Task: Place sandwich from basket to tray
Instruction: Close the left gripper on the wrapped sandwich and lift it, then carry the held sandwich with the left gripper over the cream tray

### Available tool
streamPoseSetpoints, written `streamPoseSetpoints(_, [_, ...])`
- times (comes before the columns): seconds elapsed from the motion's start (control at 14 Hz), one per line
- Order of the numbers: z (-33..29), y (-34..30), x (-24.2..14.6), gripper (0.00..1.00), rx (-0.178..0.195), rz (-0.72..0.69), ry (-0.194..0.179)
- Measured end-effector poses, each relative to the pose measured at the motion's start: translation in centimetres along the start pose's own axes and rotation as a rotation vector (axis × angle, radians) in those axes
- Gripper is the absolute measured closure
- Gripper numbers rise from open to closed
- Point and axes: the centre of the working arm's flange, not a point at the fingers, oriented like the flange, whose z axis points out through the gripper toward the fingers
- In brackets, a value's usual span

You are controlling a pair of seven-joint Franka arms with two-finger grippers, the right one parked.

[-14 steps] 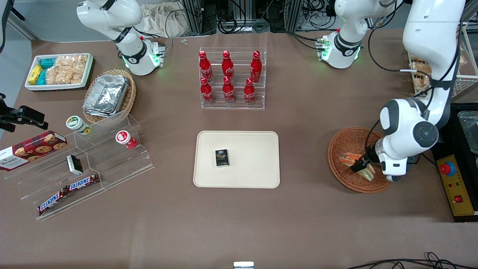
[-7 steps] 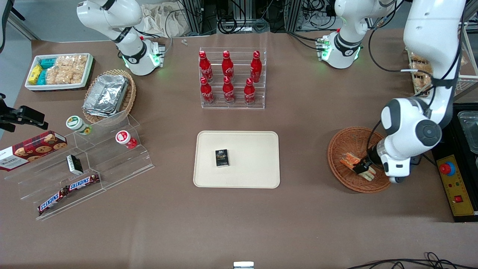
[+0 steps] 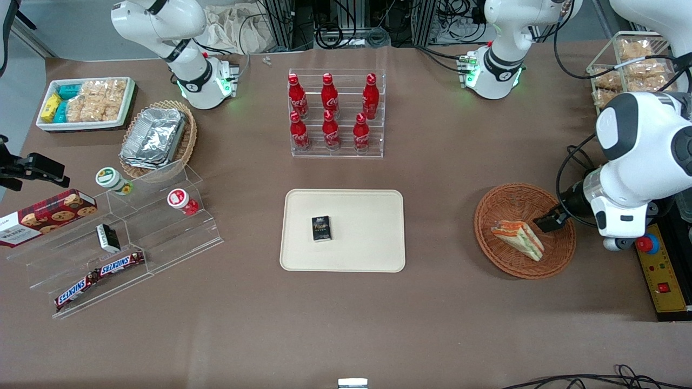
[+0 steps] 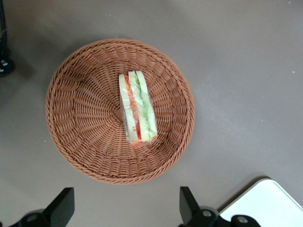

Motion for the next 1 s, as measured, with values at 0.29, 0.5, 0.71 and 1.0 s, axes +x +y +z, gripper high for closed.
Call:
streamPoseSetpoints(0.29, [8.6,1.3,2.1,0.00,0.034,-0.075,-0.010])
streamPoseSetpoints(0.5, [15.1,2.1,3.1,0.00,0.035,-0.111,-0.023])
streamPoseSetpoints(0.71, [18.5,1.8,2.9,0.00,0.026,-0.134,-0.020])
streamPoseSetpoints(1.0, [20.1,1.1,2.3,0.22,0.033,-0.147,-0.026])
